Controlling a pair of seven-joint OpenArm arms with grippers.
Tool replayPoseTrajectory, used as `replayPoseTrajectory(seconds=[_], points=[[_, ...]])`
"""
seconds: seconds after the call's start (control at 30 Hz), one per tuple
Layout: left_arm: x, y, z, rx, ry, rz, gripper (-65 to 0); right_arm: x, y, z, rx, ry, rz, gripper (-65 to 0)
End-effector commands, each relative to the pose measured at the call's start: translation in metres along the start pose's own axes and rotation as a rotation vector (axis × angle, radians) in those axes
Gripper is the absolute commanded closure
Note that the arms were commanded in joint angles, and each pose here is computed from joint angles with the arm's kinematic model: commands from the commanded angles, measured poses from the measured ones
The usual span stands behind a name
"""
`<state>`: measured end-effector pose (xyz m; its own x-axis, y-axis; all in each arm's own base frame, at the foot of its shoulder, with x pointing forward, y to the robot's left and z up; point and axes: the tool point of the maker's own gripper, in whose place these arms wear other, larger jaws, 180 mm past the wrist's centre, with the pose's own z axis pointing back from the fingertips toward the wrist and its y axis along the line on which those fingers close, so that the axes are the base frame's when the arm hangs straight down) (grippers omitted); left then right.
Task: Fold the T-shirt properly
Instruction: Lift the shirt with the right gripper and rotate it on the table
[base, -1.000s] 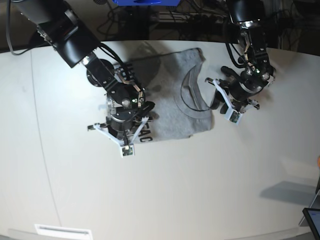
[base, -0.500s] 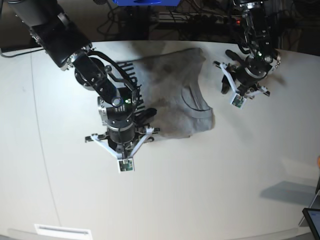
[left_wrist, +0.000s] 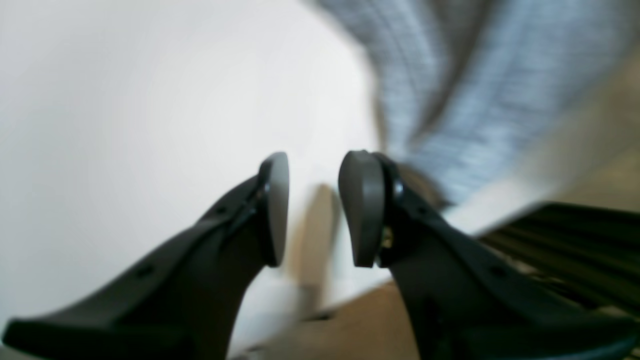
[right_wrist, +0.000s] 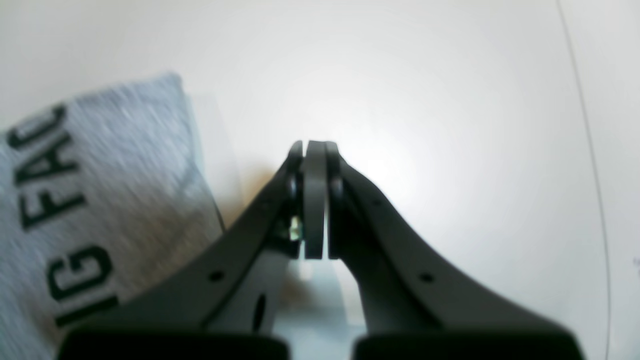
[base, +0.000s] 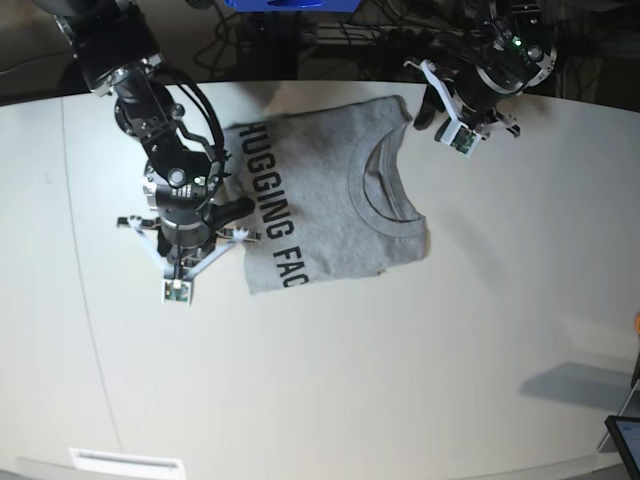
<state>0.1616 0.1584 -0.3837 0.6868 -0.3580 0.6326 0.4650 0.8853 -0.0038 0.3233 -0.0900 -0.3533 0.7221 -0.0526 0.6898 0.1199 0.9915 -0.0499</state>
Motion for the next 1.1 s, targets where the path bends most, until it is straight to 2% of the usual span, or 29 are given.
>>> replayPoseTrajectory(seconds=[0.0, 0.17, 0.4, 0.67, 1.07], points=[[0.011, -0.001, 0.006, -0.017, -0.047, -0.006, -20.0, 0.010, -0.003, 0.002, -0.003, -0.038, 0.000, -0.1], [0.013, -0.017, 0.016, -0.123, -0.099, 0.070, -20.0, 0.001, -0.025, -0.001, -0.051, -0.012, -0.048, -0.1], [-0.004, -0.033, 0.026, -0.187, -0.073, 0.127, -20.0, -0.006, -0.042, -0.006, -0.093, 0.013, -0.075, -0.1], [-0.007, -0.072, 0.019, -0.300, -0.054, 0.126, -20.0, -0.046, -0.045, -0.009, -0.110, 0.085, -0.057, -0.1], [0.011, -0.058, 0.001, -0.287, -0.100, 0.109, -20.0, -0.102, -0.045, 0.003, -0.108, 0.195, -0.038, -0.1]])
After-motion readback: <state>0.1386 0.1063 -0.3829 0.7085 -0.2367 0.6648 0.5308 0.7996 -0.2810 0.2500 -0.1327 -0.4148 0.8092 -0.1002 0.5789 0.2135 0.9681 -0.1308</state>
